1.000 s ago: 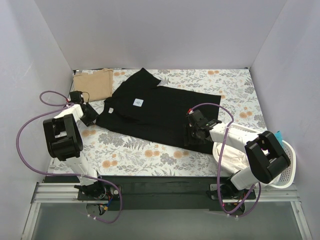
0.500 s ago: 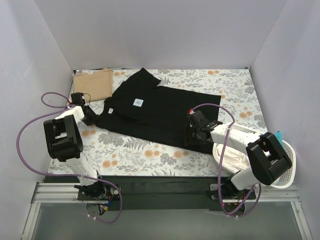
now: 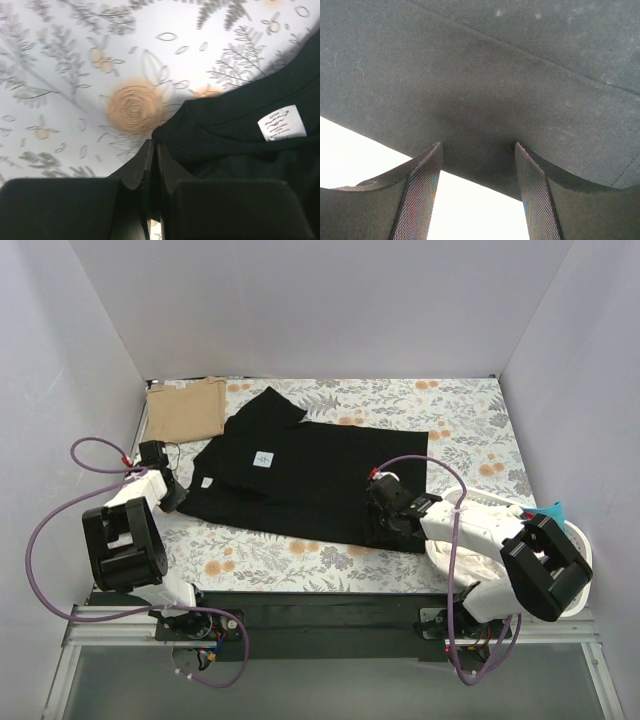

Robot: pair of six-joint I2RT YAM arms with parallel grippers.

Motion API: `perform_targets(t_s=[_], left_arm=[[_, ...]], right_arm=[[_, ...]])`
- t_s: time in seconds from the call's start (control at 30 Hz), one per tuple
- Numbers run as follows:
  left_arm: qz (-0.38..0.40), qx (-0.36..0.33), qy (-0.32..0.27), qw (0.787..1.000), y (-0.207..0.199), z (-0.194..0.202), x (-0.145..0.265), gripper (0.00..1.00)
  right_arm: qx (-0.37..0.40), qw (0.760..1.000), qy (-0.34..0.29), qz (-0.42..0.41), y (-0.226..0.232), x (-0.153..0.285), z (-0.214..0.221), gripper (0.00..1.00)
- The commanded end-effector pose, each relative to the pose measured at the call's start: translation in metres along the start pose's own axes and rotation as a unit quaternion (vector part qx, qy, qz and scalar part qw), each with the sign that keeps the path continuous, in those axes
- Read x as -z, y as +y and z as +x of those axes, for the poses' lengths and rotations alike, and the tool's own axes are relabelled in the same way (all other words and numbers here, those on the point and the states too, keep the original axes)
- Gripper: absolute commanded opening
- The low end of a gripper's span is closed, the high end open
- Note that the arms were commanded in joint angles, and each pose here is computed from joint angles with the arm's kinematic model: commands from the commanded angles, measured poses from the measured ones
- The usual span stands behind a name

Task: Fold and stack the t-shirts
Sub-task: Fold the tshirt

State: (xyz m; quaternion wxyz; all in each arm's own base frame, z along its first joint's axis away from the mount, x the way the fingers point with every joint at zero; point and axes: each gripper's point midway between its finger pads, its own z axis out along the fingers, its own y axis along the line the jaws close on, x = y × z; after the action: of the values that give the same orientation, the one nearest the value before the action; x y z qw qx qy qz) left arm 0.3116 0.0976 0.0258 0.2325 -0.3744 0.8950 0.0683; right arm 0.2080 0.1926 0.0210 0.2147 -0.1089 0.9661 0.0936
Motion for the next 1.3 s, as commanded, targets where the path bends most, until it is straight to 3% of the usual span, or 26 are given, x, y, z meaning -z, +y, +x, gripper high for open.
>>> perform_targets(t_s=[0.0, 0.2, 0.23, 0.3, 0.37, 0.5, 0.63, 0.73, 0.87, 1.0, 1.27], left_arm=[[-0.071, 0.032, -0.066, 0.995, 0.040, -0.026, 0.017, 0.00], [-0.116, 0.071, -0.108, 0.985, 0.067, -0.041, 0.034, 0.01], [-0.111, 0.073, -0.119, 0.984, 0.067, -0.045, 0.041, 0.15], [-0.109, 0.077, -0.130, 0.982, 0.067, -0.049, 0.046, 0.54], [-0.103, 0.077, -0.136, 0.982, 0.067, -0.050, 0.051, 0.87], [-0.071, 0.072, -0.139, 0.985, 0.055, -0.053, 0.060, 0.88], [0.021, 0.006, -0.154, 0.988, -0.002, -0.042, 0.084, 0.86], [0.129, -0.028, -0.109, 0.985, -0.049, -0.018, 0.094, 0.79], [0.184, -0.067, -0.089, 0.977, -0.096, 0.014, 0.113, 0.78], [0.208, -0.058, -0.022, 0.976, -0.110, 0.055, 0.112, 0.78], [0.191, -0.069, 0.011, 0.979, -0.107, 0.087, 0.103, 0.79]], right_arm=[[-0.008, 0.992, 0.119, 0.041, -0.021, 0.008, 0.078, 0.67], [-0.012, 0.993, 0.115, 0.017, -0.008, 0.021, 0.090, 0.67], [-0.014, 0.993, 0.116, 0.013, -0.006, 0.022, 0.092, 0.67], [-0.015, 0.994, 0.109, 0.008, -0.004, 0.026, 0.089, 0.67], [-0.015, 0.994, 0.104, 0.009, -0.004, 0.029, 0.087, 0.67], [-0.015, 0.996, 0.082, -0.002, 0.001, 0.041, 0.073, 0.67], [-0.020, 0.998, 0.060, -0.015, 0.007, 0.049, 0.060, 0.68], [-0.024, 0.998, 0.041, -0.029, 0.015, 0.056, 0.046, 0.68], [-0.021, 0.999, 0.018, -0.043, 0.026, 0.064, 0.027, 0.68], [-0.016, 0.999, 0.007, -0.044, 0.030, 0.068, 0.016, 0.68], [-0.015, 0.999, -0.001, -0.048, 0.032, 0.072, 0.012, 0.69]])
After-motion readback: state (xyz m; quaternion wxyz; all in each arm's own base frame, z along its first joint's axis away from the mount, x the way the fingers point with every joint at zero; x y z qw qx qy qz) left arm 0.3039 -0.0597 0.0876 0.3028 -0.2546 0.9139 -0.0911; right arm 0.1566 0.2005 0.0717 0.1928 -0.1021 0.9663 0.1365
